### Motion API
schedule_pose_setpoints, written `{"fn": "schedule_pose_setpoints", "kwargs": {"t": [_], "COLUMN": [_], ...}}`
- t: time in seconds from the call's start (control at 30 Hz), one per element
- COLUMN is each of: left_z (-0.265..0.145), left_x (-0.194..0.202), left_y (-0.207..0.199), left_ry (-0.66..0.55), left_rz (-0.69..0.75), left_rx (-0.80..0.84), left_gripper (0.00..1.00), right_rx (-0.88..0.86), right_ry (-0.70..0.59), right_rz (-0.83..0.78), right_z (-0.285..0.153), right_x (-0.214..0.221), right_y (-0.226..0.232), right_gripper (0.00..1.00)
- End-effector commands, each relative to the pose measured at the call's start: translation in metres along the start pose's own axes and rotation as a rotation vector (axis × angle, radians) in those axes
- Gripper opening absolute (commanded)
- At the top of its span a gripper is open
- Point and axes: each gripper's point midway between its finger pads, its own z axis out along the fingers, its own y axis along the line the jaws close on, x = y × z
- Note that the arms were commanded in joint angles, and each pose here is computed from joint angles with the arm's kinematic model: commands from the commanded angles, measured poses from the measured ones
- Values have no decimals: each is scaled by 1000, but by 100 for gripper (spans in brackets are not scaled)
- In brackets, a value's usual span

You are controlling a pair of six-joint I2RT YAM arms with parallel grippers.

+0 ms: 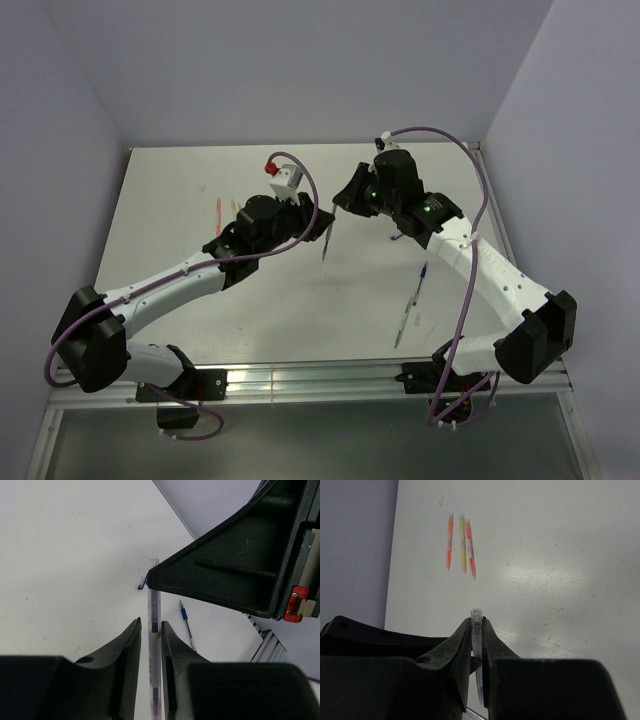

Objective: Insert the pens into the pen caps
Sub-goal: Press the pen cap onto the pen.

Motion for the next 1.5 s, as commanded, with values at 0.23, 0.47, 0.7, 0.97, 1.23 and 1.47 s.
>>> {"fn": "schedule_pose_setpoints", "kwargs": {"t": [0.23,0.47,0.7,0.97,1.23,1.47], "left_z": [-6,-12,-11,-7,-3,-1], "left_x": [-29,-32,-11,13,21,26], "left_y": [-26,-23,-23,-26,-20,-22], "left_ry": [-72,-83,2,92,112,127], "left_rz": [-4,-2,-16,-40,-49,-63], "left_rx": [105,90,130,174,156,174], "left_gripper": [38,46,48,48,48,41], "right_rx": [-8,1,-2,-8,-19,-28], "right_ry": [-22,-24,-43,-73,-88,-104], "right_rz": [13,17,15,2,-6,-10], "right_z": [0,1,-1,-6,-11,-15], "right_x": [-14,-16,-24,-36,-43,-46], "right_y": [2,-2,0,5,10,12], "right_gripper": [0,0,0,0,0,0]}}
